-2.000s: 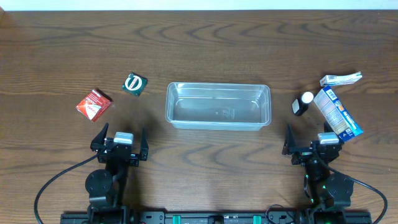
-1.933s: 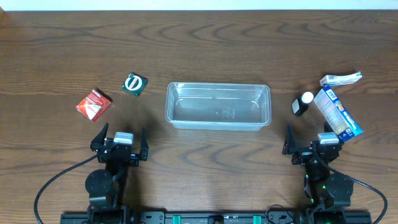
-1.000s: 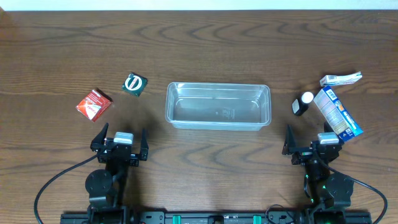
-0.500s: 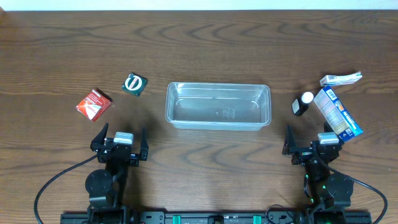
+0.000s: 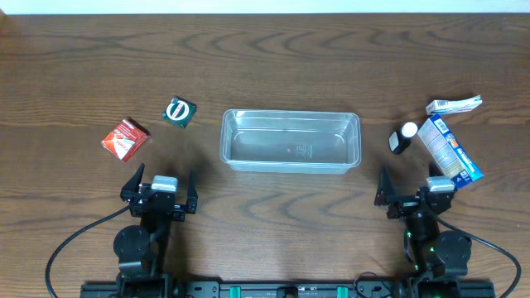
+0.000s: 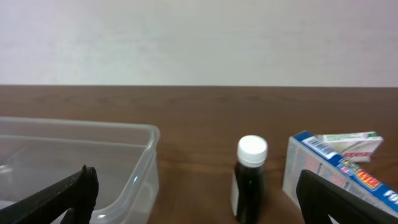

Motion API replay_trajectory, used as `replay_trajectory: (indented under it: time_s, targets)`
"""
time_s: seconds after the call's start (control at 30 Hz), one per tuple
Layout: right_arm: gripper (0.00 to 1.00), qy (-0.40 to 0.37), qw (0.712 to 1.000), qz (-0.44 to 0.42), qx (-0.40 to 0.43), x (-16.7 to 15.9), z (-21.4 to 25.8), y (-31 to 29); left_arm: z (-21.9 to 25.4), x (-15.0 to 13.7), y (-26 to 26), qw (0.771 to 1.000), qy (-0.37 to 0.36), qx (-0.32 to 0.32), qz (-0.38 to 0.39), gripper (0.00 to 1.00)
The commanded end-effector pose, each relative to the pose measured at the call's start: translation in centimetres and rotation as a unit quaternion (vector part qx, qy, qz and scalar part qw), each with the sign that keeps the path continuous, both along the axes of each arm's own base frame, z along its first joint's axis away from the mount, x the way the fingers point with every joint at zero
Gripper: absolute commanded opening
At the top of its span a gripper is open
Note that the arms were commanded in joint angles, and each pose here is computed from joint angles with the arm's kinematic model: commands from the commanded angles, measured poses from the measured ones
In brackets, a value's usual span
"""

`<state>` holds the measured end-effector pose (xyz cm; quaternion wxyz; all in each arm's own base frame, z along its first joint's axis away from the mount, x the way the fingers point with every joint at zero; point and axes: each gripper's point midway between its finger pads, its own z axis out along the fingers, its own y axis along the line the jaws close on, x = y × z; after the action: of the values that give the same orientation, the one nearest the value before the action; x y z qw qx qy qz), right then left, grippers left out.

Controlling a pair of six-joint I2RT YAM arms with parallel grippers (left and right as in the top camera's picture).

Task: Pack container

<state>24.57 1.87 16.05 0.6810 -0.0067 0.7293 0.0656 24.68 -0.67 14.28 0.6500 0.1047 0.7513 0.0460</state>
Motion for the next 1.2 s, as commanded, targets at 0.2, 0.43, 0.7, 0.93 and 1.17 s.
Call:
replay_trajectory:
  time_s: [0.2, 0.43, 0.7, 0.93, 1.17]
  targets:
    - [0.99, 0.027, 0.999, 0.003, -0.038, -0.6, 6.8, -0.2, -1.7, -0.1, -0.1, 1.000, 0.025, 0.004, -0.004, 0.98]
    - [0.99, 0.178, 0.983, -0.007, -0.044, 2.5, 10.6, -1.3, -1.7, -0.1, -0.1, 1.000, 0.025, 0.004, -0.004, 0.98]
    - [0.99, 0.335, 0.939, -0.018, -0.082, 5.5, 10.6, -2.9, -1.7, -0.1, -0.1, 1.000, 0.025, 0.004, -0.004, 0.98]
    - [0.99, 0.414, 0.902, -0.073, -0.095, 5.3, 7.2, -5.8, -1.7, -0.1, -0.1, 1.000, 0.025, 0.004, -0.004, 0.98]
    - [0.96, 0.460, 0.871, -0.135, -0.104, 4.3, 5.3, -9.2, -1.7, -0.1, -0.1, 1.000, 0.025, 0.004, -0.004, 0.98]
